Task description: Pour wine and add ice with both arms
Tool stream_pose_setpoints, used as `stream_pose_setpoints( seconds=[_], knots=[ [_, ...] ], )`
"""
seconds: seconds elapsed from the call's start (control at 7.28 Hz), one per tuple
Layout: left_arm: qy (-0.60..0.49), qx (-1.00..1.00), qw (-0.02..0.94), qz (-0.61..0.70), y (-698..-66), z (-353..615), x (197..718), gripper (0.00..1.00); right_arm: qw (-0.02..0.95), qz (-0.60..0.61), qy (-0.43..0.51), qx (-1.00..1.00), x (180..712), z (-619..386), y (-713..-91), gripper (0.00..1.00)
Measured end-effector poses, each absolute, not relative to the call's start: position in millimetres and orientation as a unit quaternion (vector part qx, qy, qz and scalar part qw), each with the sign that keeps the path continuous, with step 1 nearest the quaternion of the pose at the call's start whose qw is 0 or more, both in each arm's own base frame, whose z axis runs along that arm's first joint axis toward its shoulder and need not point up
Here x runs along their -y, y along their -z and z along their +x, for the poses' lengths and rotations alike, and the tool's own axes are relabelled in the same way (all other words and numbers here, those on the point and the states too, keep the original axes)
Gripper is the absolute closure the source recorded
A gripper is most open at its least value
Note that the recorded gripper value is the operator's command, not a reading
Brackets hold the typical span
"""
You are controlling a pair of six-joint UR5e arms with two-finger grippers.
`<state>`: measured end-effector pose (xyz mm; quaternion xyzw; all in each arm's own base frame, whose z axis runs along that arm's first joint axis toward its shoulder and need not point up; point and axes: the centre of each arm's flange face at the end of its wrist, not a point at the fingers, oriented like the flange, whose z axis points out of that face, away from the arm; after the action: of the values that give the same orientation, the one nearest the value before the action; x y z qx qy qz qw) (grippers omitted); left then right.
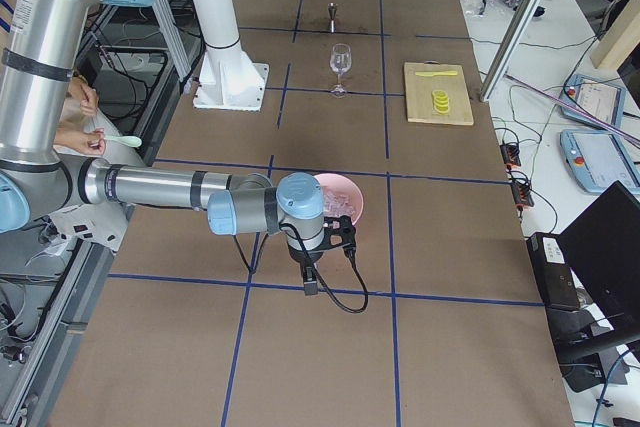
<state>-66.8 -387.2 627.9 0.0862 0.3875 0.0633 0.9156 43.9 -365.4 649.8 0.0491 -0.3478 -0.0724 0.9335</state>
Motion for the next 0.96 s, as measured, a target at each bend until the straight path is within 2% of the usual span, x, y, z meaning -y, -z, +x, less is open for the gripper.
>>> stream_pose_setpoints(
  seconds=[0.55, 0.96],
  knots=[
    [-0.063, -0.385, 0.917, 0.086, -628.3, -67.5, 386.2, 0.0, 0.933, 0.051, 0.073, 0.348, 365.9, 43.9, -647.9, 0.0],
    [-0.061, -0.352, 0.93, 0.092, -628.3, -73.3, 389.8, 0.0, 0.929, 0.075, 0.079, 0.353, 372.7, 42.4, -620.6, 0.0]
  ],
)
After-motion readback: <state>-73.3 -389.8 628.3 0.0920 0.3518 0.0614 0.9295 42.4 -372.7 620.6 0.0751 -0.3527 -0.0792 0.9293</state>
